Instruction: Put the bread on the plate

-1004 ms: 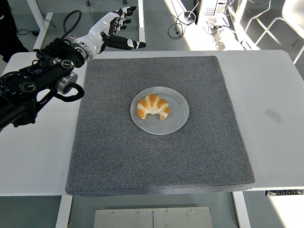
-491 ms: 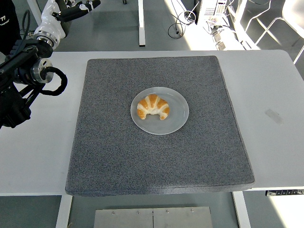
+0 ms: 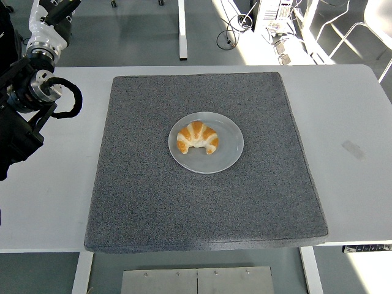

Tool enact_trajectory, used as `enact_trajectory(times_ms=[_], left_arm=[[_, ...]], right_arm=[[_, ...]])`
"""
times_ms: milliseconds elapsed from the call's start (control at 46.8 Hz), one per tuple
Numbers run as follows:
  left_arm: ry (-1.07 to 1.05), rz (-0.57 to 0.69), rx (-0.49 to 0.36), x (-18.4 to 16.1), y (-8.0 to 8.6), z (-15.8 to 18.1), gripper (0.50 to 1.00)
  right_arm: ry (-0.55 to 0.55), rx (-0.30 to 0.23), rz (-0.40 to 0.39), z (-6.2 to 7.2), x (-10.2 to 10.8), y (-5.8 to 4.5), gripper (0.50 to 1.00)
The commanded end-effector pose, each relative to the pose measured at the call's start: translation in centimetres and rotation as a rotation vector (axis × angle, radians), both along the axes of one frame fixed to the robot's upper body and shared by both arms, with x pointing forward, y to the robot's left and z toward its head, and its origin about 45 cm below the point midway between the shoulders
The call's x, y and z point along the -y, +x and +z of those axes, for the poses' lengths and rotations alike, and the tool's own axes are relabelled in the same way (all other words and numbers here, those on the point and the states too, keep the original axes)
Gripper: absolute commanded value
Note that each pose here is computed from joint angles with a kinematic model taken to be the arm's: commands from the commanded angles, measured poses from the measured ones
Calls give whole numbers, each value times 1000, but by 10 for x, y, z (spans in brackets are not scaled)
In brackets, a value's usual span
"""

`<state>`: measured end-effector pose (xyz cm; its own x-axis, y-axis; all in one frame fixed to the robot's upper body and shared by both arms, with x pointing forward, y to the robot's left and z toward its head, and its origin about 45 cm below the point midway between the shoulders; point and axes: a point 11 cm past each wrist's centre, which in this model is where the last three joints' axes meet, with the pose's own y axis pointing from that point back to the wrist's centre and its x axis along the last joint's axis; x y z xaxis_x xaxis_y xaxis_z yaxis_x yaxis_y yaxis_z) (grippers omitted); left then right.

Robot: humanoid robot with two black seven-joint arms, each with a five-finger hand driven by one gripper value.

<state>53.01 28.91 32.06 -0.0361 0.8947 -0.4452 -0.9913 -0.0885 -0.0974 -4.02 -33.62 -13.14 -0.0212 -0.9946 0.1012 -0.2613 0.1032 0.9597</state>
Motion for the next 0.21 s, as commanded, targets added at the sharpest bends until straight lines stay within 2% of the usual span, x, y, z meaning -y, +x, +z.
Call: enact_trajectory(times_ms=[0,107,192], left_arm=[[-18,5,-6,-4,-2,-6,969],[-15,14,-21,-7,-2,-14,969],[-7,15,-24,-8,-2,-14,969]], right_arm=[[1,0,0,0,0,0,1000],[10,10,0,0,-3,6,1000],[3,14,-8,0,0,6,1000]])
